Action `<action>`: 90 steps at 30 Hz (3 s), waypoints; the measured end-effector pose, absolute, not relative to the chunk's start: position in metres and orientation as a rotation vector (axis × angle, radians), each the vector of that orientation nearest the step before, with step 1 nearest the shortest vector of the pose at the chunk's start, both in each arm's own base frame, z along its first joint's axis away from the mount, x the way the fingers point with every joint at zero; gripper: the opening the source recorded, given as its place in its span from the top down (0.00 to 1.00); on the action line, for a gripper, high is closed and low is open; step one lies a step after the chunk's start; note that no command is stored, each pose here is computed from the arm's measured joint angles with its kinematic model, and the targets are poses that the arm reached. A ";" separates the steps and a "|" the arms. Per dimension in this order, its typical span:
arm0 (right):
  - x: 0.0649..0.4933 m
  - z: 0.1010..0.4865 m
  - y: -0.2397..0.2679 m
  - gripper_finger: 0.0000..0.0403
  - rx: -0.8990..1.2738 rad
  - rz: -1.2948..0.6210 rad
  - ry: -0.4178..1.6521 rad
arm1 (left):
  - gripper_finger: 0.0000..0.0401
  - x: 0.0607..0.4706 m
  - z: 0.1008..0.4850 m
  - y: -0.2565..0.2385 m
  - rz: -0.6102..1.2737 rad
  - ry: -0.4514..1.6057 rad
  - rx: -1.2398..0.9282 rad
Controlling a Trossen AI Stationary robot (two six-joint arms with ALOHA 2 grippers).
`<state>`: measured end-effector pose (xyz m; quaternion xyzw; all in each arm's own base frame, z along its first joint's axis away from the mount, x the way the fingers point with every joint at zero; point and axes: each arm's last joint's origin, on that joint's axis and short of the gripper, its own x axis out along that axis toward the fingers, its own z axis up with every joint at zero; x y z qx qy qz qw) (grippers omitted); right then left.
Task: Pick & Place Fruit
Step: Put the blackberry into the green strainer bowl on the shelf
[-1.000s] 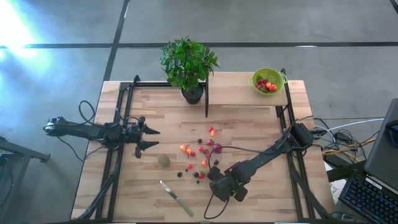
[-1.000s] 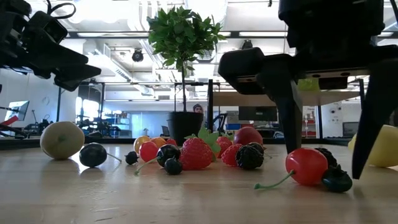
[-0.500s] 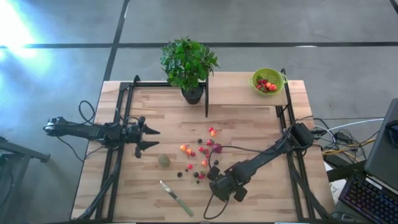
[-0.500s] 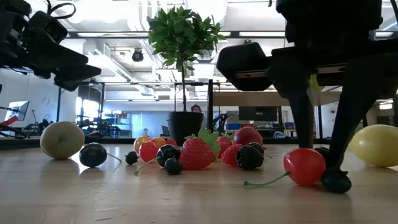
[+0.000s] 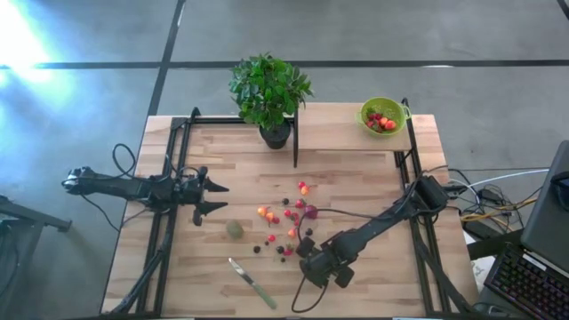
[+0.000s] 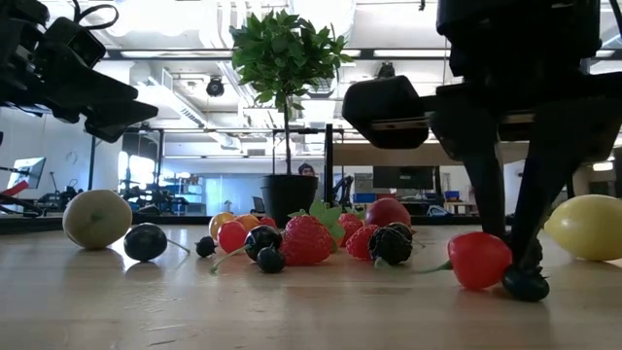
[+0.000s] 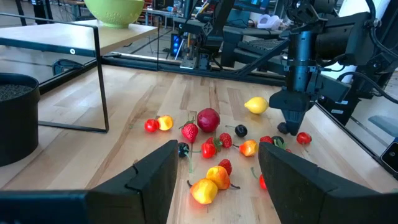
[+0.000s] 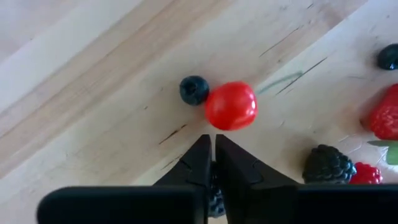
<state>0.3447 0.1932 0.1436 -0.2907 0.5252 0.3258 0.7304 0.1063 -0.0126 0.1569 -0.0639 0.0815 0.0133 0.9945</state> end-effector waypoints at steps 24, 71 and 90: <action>0.338 0.144 0.189 0.59 -0.566 0.639 1.265 | 0.43 0.106 0.157 -0.013 0.026 0.164 -0.128; 0.316 0.218 0.150 0.77 -0.527 0.411 1.271 | 0.43 0.106 0.157 -0.013 0.026 0.164 -0.128; 0.234 0.353 -0.034 0.76 -0.164 -0.264 1.054 | 0.43 0.106 0.157 -0.013 0.027 0.166 -0.127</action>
